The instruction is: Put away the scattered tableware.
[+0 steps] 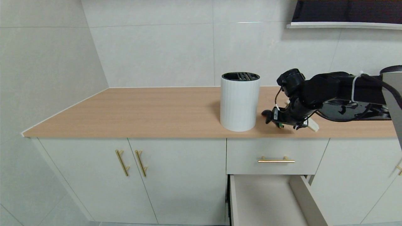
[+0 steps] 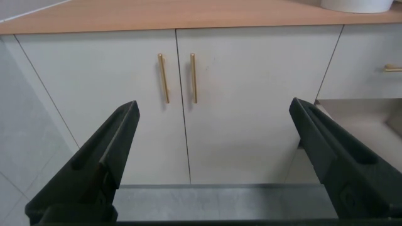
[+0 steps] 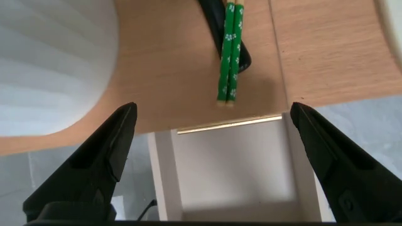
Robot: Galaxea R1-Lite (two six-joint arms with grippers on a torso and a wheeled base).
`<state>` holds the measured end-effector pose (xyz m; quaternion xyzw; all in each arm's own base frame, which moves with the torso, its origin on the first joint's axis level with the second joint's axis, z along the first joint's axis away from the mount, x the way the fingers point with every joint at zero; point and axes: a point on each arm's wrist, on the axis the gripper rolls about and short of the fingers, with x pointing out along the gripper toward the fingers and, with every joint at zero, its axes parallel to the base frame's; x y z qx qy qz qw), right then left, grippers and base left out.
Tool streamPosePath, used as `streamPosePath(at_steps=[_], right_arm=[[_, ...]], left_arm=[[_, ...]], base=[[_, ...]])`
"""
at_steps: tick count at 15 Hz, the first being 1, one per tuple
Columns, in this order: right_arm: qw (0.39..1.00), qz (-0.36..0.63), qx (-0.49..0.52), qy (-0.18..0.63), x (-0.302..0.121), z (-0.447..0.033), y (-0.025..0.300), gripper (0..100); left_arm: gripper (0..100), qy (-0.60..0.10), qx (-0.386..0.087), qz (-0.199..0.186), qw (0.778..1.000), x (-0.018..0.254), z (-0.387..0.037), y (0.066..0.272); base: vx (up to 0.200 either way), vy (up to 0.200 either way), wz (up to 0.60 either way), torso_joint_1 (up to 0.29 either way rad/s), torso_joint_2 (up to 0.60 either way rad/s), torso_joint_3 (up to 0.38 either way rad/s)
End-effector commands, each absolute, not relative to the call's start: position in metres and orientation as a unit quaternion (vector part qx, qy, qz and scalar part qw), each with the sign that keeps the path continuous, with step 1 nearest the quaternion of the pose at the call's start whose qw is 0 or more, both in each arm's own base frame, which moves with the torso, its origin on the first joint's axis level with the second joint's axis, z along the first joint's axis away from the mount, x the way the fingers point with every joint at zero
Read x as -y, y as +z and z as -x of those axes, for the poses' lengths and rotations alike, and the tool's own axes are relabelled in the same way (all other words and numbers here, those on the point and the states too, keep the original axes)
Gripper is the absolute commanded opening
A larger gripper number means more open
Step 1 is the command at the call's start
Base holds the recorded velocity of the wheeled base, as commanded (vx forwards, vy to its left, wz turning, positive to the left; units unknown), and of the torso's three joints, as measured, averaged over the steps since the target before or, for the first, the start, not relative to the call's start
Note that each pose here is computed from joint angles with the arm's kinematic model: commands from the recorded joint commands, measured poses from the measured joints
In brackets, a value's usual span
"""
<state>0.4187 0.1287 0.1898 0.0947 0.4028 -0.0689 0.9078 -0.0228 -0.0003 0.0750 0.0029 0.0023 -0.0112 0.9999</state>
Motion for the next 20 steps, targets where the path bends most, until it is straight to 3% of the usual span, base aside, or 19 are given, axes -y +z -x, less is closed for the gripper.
streamPosePath(at_steps=[1,11,12,20], right_arm=[[0.903,-0.092,-0.413,-0.076,-0.127,-0.425,0.178,100],[0.907,-0.099,-0.403,-0.078,-0.124,-0.431,0.174,100],[0.906,-0.099,-0.405,-0.079,-0.124,-0.432,0.172,0],[0.908,-0.096,-0.400,-0.083,-0.123,-0.429,0.177,0]], left_arm=[[100,-0.011,-0.002,-0.003,1.000,0.000,0.023,0.075],[100,-0.012,-0.002,-0.003,1.000,0.000,0.023,0.075],[100,-0.011,-0.002,-0.003,1.000,0.000,0.023,0.075],[100,-0.011,-0.002,-0.003,1.000,0.000,0.023,0.075]], base=[[0.000,0.000,0.00,0.000,0.00,0.000],[0.000,0.000,0.00,0.000,0.00,0.000],[0.000,0.000,0.00,0.000,0.00,0.000],[0.000,0.000,0.00,0.000,0.00,0.000]])
